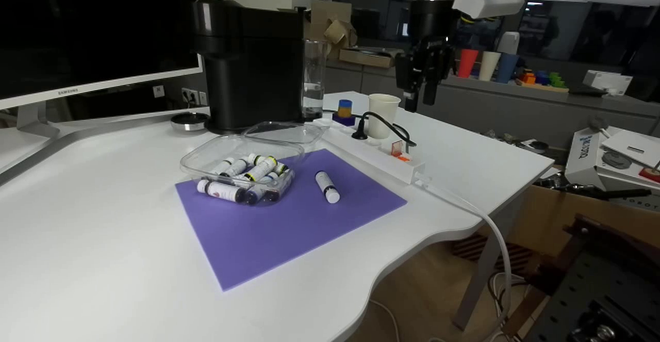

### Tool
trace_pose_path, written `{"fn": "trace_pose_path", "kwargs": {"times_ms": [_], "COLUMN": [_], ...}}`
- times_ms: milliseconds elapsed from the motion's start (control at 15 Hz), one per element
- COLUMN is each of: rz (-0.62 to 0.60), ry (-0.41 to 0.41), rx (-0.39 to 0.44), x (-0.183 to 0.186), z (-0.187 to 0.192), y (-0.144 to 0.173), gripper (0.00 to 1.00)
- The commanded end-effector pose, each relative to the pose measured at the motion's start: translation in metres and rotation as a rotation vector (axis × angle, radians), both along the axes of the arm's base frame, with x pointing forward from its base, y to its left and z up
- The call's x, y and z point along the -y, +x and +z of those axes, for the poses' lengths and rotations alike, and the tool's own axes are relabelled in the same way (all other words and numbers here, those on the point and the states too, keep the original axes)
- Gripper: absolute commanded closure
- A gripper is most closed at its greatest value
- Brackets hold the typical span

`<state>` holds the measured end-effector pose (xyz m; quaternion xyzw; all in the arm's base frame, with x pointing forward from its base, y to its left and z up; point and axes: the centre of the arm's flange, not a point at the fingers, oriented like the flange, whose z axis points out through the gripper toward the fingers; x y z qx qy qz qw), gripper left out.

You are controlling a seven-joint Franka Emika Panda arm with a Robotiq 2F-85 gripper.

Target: Turn off the switch on the adapter

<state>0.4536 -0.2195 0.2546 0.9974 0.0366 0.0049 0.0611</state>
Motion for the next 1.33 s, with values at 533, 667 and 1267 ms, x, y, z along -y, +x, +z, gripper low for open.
{"fn": "trace_pose_path", "kwargs": {"times_ms": [533,667,1267], "rz": [0.196,0.200,0.176], "ry": [0.016,0.026,0.036], "rx": [-0.116,-0.134,-0.162], "x": [0.021,0.019,0.019], "z": [-0.061,-0.073,-0.102], "y": [0.042,0.041,0.043], "gripper": [1.00,1.00,1.00]}}
